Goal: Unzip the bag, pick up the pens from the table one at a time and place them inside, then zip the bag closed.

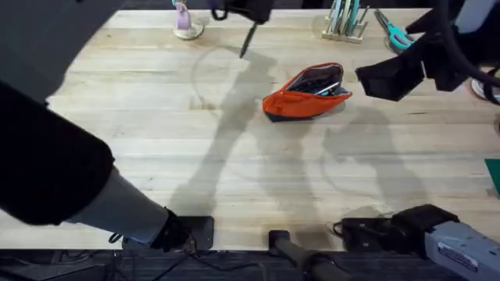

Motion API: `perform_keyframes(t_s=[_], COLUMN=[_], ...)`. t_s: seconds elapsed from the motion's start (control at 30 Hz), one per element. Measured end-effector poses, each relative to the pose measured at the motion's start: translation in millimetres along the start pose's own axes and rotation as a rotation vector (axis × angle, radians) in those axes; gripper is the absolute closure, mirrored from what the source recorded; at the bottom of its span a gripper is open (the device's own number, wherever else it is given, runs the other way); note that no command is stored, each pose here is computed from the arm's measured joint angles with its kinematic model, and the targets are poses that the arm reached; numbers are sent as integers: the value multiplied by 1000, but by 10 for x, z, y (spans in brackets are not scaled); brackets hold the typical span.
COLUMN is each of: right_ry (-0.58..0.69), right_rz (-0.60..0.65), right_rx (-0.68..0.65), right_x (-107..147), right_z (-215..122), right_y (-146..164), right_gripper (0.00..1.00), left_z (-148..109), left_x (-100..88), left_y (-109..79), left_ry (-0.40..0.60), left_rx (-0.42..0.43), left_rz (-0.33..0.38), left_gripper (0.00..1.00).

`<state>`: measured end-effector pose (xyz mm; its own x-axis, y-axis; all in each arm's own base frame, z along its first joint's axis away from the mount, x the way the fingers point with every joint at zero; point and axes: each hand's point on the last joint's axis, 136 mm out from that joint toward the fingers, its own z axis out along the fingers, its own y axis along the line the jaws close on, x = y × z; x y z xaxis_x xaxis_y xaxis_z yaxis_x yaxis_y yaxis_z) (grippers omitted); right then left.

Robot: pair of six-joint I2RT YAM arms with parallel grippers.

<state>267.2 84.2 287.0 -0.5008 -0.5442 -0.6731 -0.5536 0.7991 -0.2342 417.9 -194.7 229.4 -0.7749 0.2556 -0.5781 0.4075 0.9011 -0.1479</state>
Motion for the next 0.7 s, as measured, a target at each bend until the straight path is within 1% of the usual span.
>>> perform_keyframes(t_s=[0.13,0.23,0.33,0.5,0.7], right_ry=[14,17,-9,-74,-134], right_rz=[0,0,-2,-5,-8], right_rx=[32,50,69,105,131], right_x=[39,72,63,45,108], right_z=[-31,-86,-186,-422,-711], right_y=[-46,-61,-70,-70,-19], right_gripper=[4,4,3,4,4], left_z=[-20,-15,-16,-26,-33], left_x=[-74,-93,-123,-158,-111], left_y=[-397,-644,-852,-1073,-1272], left_ry=[-30,-47,-72,-103,-103], left_rx=[64,100,131,162,189], left_rz=[90,141,183,224,277], left_gripper=[959,959,959,959,959])
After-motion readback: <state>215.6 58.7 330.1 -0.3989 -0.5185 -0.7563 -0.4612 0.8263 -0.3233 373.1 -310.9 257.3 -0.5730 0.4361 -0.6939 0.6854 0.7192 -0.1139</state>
